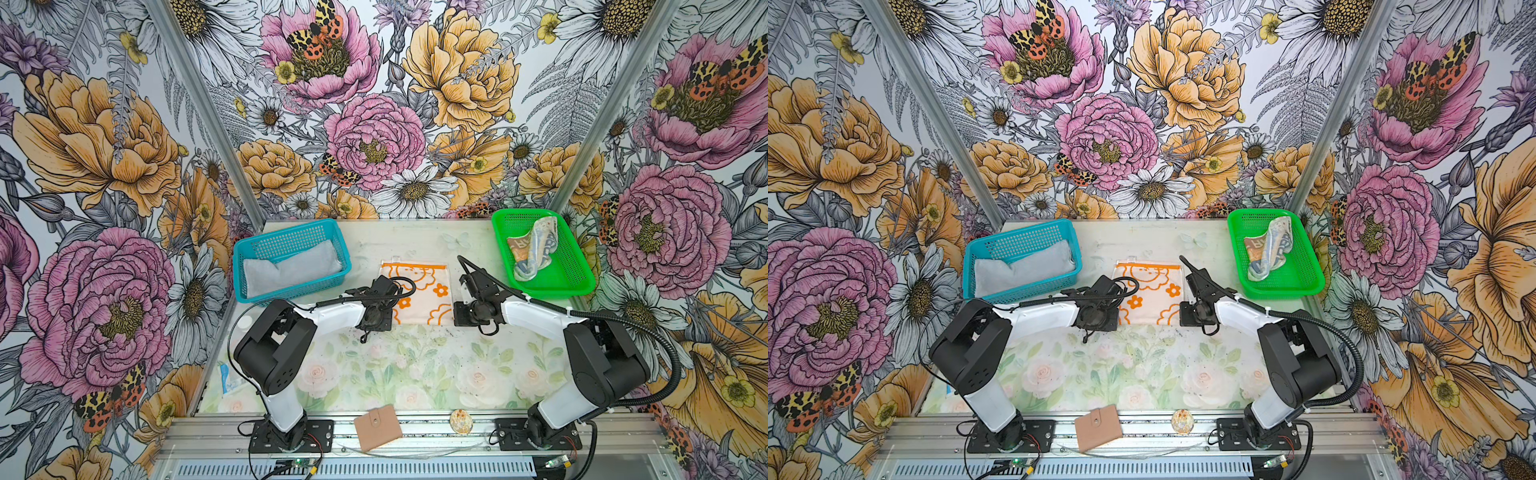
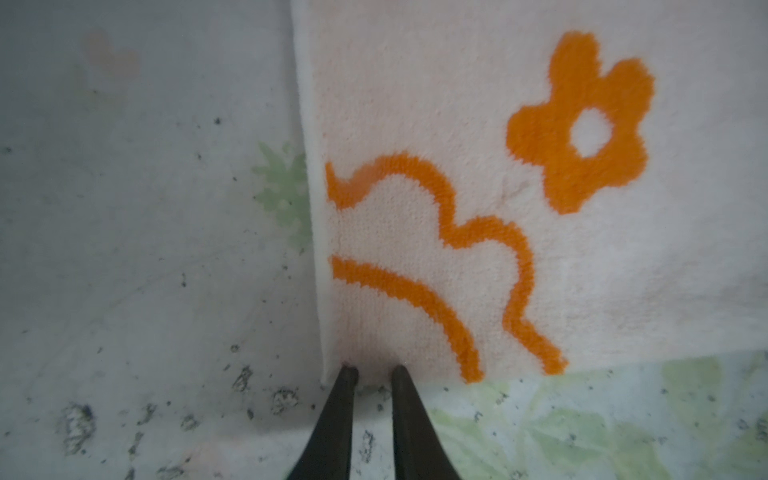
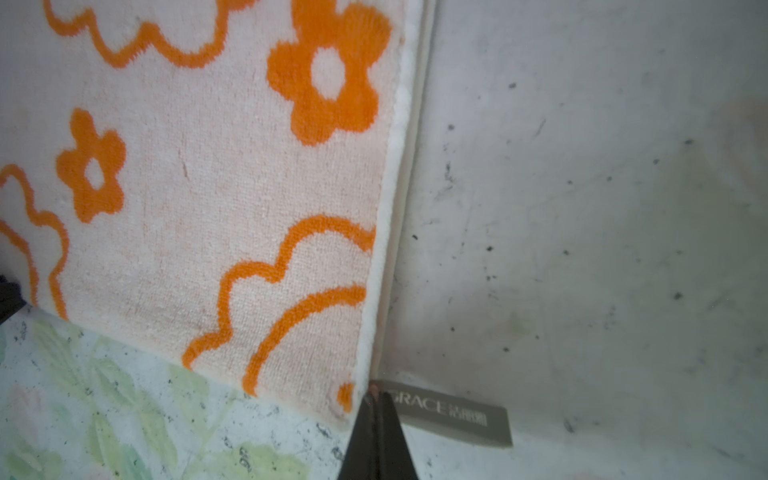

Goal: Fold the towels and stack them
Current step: 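Lower both grippers to the near corners of the folded towel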

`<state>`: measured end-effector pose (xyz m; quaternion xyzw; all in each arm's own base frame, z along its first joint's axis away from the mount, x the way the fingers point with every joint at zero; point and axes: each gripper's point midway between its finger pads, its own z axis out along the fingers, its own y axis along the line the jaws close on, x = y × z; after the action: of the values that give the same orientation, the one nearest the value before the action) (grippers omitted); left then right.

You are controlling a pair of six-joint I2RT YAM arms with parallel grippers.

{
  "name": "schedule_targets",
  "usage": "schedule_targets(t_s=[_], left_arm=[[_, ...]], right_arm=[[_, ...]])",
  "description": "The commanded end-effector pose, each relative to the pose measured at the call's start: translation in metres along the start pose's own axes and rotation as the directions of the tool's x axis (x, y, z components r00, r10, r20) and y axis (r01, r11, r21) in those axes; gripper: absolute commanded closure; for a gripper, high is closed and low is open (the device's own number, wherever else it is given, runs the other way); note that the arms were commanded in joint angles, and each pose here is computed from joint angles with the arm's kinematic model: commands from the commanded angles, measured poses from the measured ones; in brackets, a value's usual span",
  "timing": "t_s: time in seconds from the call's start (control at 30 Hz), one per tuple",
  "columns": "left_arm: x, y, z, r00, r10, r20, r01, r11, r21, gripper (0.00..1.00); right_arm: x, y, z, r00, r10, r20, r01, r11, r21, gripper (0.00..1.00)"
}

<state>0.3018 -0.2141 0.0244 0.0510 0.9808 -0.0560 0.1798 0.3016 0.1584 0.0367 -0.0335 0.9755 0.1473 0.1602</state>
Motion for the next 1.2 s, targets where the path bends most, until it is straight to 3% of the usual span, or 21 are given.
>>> schedule_targets(t_s=[0.0,0.17,0.33,0.47,0.63,1.17], left_arm=[[-0.003,-0.002,-0.012,0.999,-0.016,0.044,0.016,1.000,0.011,0.77],[-0.013,-0.006,-0.034,0.995,-0.028,0.098,0.023,0.998,0.052,0.75],[-0.022,0.002,-0.037,0.993,-0.069,0.099,0.062,0.995,0.075,0.61],[-0.027,0.004,-0.030,0.992,-0.109,0.068,0.100,0.987,0.129,0.58],[-0.032,0.003,-0.020,0.991,-0.120,0.056,0.112,0.984,0.136,0.58],[-0.011,-0.001,0.005,0.995,-0.097,-0.017,0.098,0.989,0.111,0.62]], right_arm=[[0.000,0.004,-0.008,1.000,0.004,0.027,-0.004,1.000,-0.016,1.00],[0.001,0.005,-0.011,0.999,0.008,0.035,-0.007,1.000,-0.023,1.00],[-0.005,0.009,-0.016,0.998,0.007,0.055,-0.005,0.999,-0.036,0.99],[-0.015,0.016,-0.024,0.996,-0.007,0.090,0.011,0.999,-0.047,0.75],[-0.021,0.018,-0.019,0.996,-0.014,0.083,0.018,0.999,-0.038,0.66],[0.010,0.008,0.015,0.999,-0.004,-0.043,0.003,1.000,-0.011,0.60]])
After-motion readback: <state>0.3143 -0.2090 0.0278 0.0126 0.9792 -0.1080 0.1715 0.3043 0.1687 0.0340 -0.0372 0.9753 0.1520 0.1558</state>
